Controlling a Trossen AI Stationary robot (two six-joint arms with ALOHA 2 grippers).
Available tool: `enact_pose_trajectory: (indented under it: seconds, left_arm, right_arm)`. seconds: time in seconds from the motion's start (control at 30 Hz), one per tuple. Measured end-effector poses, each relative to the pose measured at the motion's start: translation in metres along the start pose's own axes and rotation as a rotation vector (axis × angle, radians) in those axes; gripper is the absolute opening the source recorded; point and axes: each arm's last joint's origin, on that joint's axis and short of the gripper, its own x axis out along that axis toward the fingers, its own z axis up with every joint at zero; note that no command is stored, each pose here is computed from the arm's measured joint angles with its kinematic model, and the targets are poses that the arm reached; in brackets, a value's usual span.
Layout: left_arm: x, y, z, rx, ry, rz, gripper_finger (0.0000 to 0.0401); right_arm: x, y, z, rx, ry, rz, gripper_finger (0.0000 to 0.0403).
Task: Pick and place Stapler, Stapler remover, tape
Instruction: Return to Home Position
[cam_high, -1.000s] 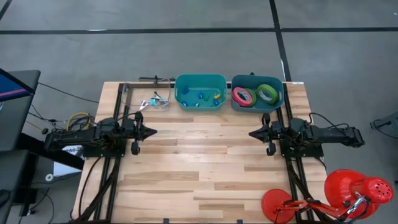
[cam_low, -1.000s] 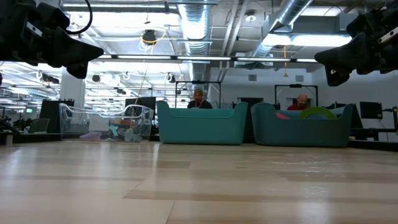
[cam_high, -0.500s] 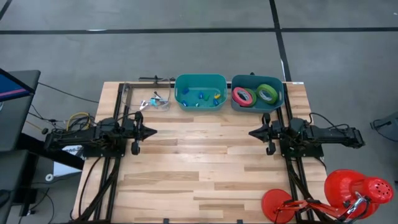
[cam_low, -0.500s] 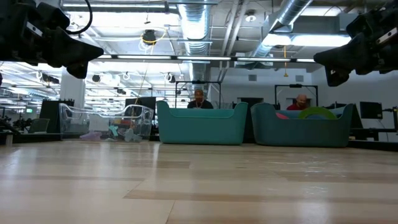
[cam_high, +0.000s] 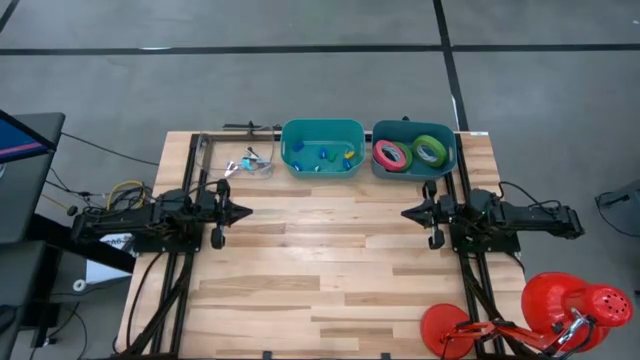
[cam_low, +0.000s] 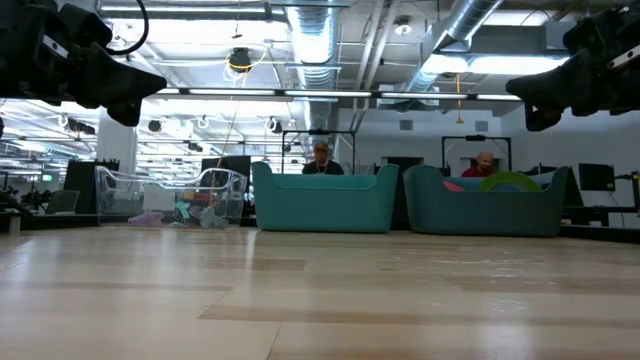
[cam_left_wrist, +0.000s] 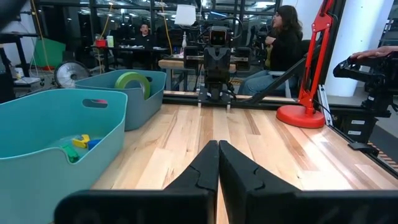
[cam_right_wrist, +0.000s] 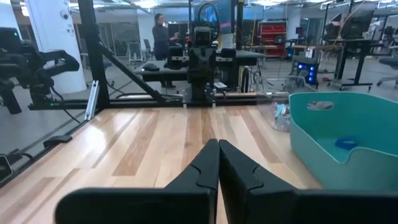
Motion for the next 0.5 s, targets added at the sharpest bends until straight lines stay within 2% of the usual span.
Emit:
enact_pose_trajectory:
  seconds: [0.5]
  left_arm:
    - [0.0,0.0,0.0,0.0,0.0,0.0,0.0003]
  right_arm:
    - [0.0,0.0,0.0,0.005,0.0,0.0,0.0]
